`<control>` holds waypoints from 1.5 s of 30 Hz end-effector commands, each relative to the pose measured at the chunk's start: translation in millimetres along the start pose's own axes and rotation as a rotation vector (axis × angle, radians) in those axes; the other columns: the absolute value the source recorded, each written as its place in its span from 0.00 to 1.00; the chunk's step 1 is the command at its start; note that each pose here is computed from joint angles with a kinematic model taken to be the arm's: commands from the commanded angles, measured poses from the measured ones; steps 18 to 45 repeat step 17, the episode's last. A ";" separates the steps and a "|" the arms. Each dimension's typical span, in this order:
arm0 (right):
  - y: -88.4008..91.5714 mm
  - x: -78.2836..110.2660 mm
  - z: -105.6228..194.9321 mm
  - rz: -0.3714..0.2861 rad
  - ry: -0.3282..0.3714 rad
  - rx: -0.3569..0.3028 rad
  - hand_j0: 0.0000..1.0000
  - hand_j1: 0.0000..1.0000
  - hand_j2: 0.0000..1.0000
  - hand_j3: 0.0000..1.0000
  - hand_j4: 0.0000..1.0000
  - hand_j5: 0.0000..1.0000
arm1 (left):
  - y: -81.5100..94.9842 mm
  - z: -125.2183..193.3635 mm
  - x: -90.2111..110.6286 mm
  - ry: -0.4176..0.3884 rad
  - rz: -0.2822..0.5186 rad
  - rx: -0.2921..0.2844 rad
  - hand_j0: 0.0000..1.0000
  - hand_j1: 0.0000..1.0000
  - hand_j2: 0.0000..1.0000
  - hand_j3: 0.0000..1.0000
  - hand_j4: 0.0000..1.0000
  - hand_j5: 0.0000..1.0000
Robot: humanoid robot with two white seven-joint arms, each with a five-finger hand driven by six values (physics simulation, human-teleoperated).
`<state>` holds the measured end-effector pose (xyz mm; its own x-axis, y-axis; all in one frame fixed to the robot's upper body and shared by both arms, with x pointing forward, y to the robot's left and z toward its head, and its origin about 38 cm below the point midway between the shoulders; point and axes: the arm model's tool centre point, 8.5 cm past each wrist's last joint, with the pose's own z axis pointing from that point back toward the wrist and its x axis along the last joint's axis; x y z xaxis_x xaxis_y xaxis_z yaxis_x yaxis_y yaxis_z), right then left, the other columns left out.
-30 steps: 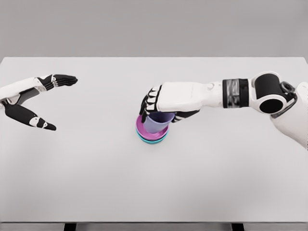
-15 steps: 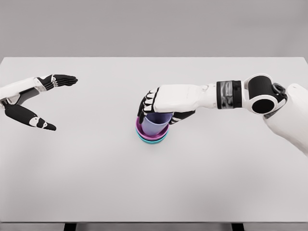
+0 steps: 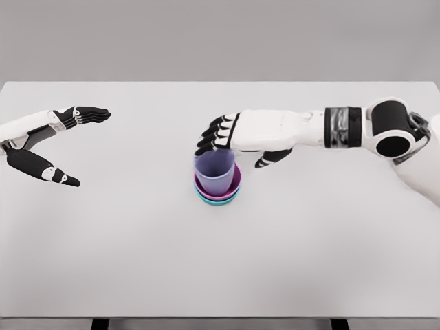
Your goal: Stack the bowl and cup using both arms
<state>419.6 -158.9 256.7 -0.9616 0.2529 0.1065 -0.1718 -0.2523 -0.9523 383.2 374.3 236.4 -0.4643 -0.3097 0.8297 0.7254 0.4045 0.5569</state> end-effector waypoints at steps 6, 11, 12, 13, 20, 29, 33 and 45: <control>10.0 -47.7 145.3 -0.072 0.359 -0.059 1.00 1.00 1.00 1.00 1.00 1.00 | 1.1 0.5 0.5 -0.002 0.005 0.006 1.00 1.00 1.00 1.00 1.00 1.00; 24.1 -57.3 169.0 -0.112 0.424 -0.025 1.00 1.00 1.00 1.00 1.00 1.00 | -2.0 0.7 -1.9 0.004 0.007 0.000 1.00 1.00 1.00 1.00 1.00 1.00; 28.0 -59.0 171.8 -0.124 0.433 -0.020 1.00 1.00 1.00 1.00 1.00 1.00 | -2.0 0.7 -1.9 0.004 0.007 0.000 1.00 1.00 1.00 1.00 1.00 1.00; 29.9 -60.0 172.9 -0.129 0.437 -0.018 1.00 1.00 1.00 1.00 1.00 1.00 | -1.8 1.2 -1.8 0.005 0.007 0.000 1.00 1.00 1.00 1.00 1.00 1.00; 41.7 -64.3 183.3 -0.161 0.467 0.000 1.00 1.00 1.00 1.00 1.00 1.00 | -5.6 0.9 -4.4 0.020 -0.007 -0.019 1.00 1.00 1.00 1.00 1.00 1.00; 41.7 -64.3 183.3 -0.161 0.467 0.000 1.00 1.00 1.00 1.00 1.00 1.00 | -5.6 0.9 -4.4 0.020 -0.007 -0.019 1.00 1.00 1.00 1.00 1.00 1.00; 41.7 -64.3 183.3 -0.161 0.467 0.000 1.00 1.00 1.00 1.00 1.00 1.00 | -5.6 0.9 -4.4 0.020 -0.007 -0.019 1.00 1.00 1.00 1.00 1.00 1.00; 41.7 -64.3 183.3 -0.161 0.467 0.000 1.00 1.00 1.00 1.00 1.00 1.00 | -5.6 0.9 -4.4 0.020 -0.007 -0.019 1.00 1.00 1.00 1.00 1.00 1.00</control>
